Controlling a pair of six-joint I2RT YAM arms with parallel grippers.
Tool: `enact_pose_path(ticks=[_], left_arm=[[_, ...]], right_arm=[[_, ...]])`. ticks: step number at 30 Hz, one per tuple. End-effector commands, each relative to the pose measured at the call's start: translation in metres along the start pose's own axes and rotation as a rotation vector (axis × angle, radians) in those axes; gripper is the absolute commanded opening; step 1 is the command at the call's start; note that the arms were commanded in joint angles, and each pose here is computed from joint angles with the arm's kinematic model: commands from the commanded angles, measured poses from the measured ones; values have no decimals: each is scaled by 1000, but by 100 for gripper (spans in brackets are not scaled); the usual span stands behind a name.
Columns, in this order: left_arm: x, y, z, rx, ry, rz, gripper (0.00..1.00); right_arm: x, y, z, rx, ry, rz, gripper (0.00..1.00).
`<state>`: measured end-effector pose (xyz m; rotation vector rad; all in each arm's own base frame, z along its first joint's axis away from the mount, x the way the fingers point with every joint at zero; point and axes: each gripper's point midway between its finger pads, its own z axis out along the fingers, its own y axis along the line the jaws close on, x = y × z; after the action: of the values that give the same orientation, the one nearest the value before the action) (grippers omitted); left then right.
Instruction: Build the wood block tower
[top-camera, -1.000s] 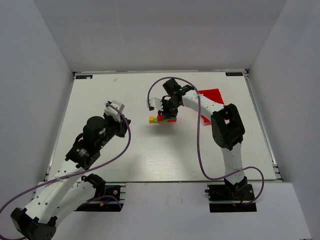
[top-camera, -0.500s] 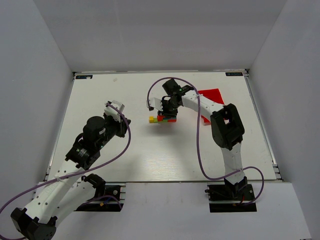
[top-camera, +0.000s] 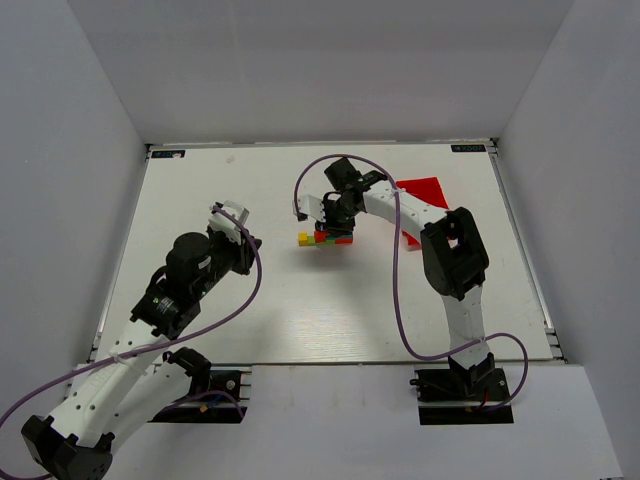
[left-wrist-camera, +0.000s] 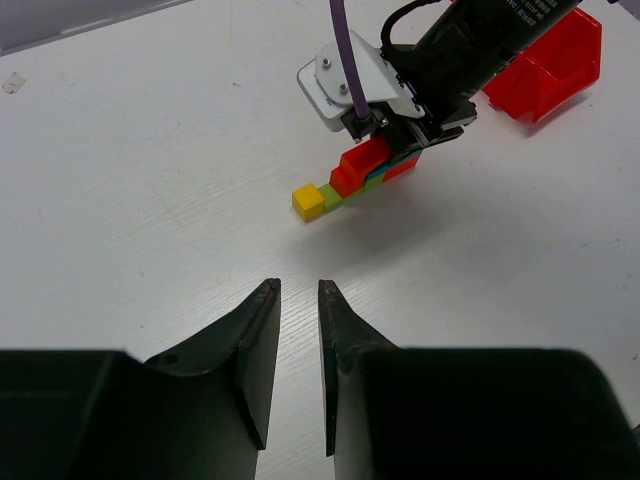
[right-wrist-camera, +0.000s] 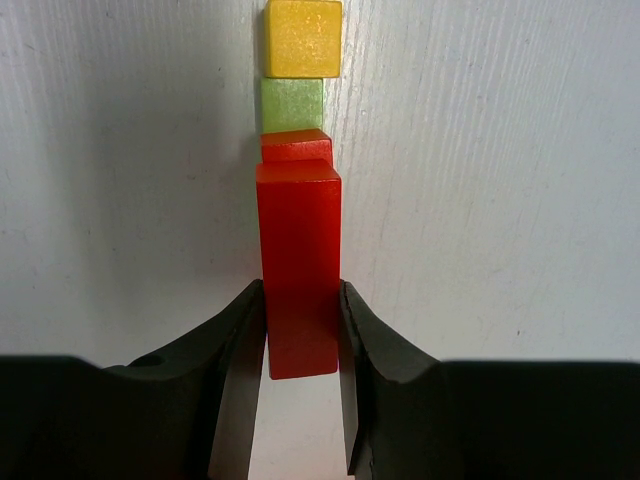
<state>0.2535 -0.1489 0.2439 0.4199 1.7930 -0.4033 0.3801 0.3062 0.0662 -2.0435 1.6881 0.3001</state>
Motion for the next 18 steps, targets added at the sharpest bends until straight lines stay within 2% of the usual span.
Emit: enact_pose_path(ticks=[1, 18], left_arm=[[-1, -1, 0, 8, -3, -1, 33], [-1, -1, 0, 8, -3, -1, 33]], right_arm=[[-11, -14, -4, 42, -19, -17, 31], [-12, -17, -5, 60, -22, -8, 31]])
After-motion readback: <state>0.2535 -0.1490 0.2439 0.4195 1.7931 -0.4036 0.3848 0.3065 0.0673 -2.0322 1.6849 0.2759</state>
